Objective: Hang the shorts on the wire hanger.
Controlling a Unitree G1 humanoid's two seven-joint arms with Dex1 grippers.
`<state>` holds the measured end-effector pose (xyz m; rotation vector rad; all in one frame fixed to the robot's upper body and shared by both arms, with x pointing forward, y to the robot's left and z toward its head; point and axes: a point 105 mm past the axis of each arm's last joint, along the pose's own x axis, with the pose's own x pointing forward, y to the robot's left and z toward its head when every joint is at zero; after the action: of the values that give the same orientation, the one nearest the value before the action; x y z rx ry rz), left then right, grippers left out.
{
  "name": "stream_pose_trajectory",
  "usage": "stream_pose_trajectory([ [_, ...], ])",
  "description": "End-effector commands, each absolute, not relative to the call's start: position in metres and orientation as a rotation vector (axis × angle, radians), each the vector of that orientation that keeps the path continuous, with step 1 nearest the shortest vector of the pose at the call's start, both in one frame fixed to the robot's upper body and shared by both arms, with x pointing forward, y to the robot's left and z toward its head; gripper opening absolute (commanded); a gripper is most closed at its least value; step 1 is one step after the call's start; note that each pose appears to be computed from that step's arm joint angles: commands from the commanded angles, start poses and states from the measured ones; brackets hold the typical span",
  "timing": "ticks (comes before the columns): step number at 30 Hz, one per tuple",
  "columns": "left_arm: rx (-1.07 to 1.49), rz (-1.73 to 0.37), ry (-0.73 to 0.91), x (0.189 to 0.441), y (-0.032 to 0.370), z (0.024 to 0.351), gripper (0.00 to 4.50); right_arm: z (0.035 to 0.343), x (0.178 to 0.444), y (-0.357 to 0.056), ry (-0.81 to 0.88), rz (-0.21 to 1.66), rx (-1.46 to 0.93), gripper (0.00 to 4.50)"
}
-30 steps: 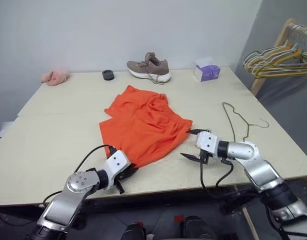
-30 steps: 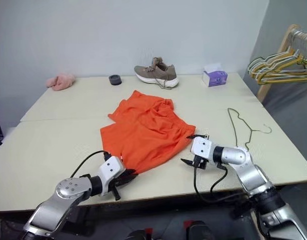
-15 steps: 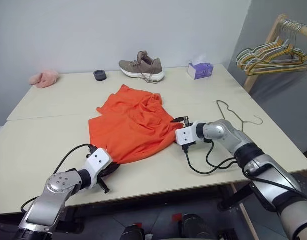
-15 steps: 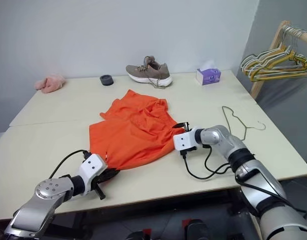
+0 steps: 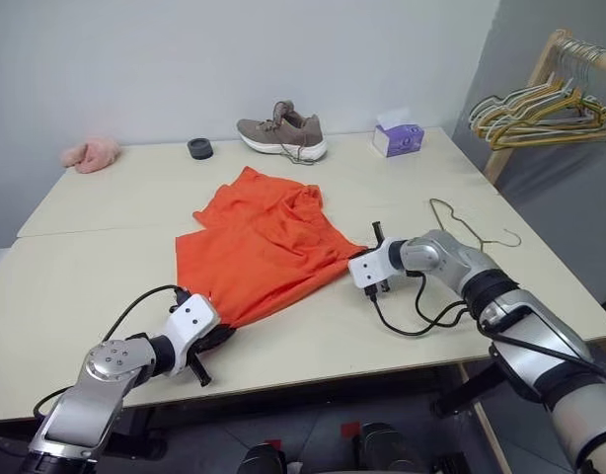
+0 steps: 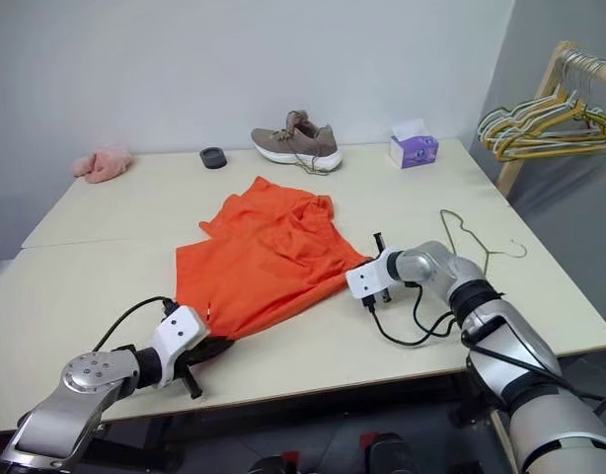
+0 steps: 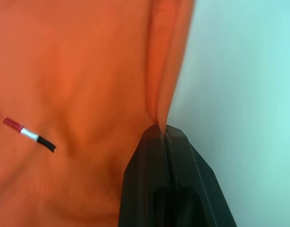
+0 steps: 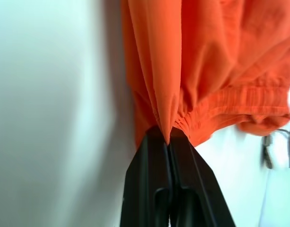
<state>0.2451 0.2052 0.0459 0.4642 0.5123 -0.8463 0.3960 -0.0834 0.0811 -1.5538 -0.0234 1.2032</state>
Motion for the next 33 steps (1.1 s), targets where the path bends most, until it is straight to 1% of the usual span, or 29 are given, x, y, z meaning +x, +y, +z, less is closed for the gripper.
stream_pose_trajectory([
  [1, 0.468, -0.960, 0.562, 0.226, 0.198, 0.046, 0.00, 0.096, 0.390, -0.101, -0.007, 1.194, -1.545, 0.02],
  [4, 0.451, -1.057, 0.627, 0.206, 0.194, 0.042, 0.00, 0.099, 0.373, -0.115, 0.033, 1.230, -1.533, 0.02],
  [6, 0.442, -1.097, 0.656, 0.197, 0.193, 0.040, 0.00, 0.100, 0.364, -0.121, 0.058, 1.245, -1.531, 0.02],
  [9, 0.429, -1.163, 0.705, 0.182, 0.193, 0.038, 0.00, 0.098, 0.342, -0.134, 0.137, 1.293, -1.496, 0.02],
  [11, 0.427, -1.180, 0.720, 0.178, 0.194, 0.037, 0.00, 0.097, 0.330, -0.138, 0.172, 1.314, -1.475, 0.02],
  [13, 0.424, -1.216, 0.735, 0.173, 0.194, 0.036, 0.00, 0.094, 0.311, -0.146, 0.225, 1.348, -1.443, 0.02],
  [15, 0.420, -1.243, 0.746, 0.169, 0.194, 0.034, 0.00, 0.094, 0.300, -0.149, 0.252, 1.351, -1.418, 0.02],
  [20, 0.422, -1.260, 0.763, 0.165, 0.201, 0.027, 0.00, 0.099, 0.294, -0.150, 0.281, 1.294, -1.365, 0.02],
  [24, 0.415, -1.265, 0.760, 0.164, 0.204, 0.019, 0.00, 0.104, 0.298, -0.154, 0.286, 1.252, -1.372, 0.02],
  [31, 0.398, -1.248, 0.721, 0.166, 0.207, 0.007, 0.00, 0.105, 0.294, -0.140, 0.239, 1.289, -1.333, 0.02],
  [33, 0.389, -1.229, 0.710, 0.167, 0.207, 0.004, 0.00, 0.105, 0.290, -0.138, 0.248, 1.310, -1.312, 0.02],
])
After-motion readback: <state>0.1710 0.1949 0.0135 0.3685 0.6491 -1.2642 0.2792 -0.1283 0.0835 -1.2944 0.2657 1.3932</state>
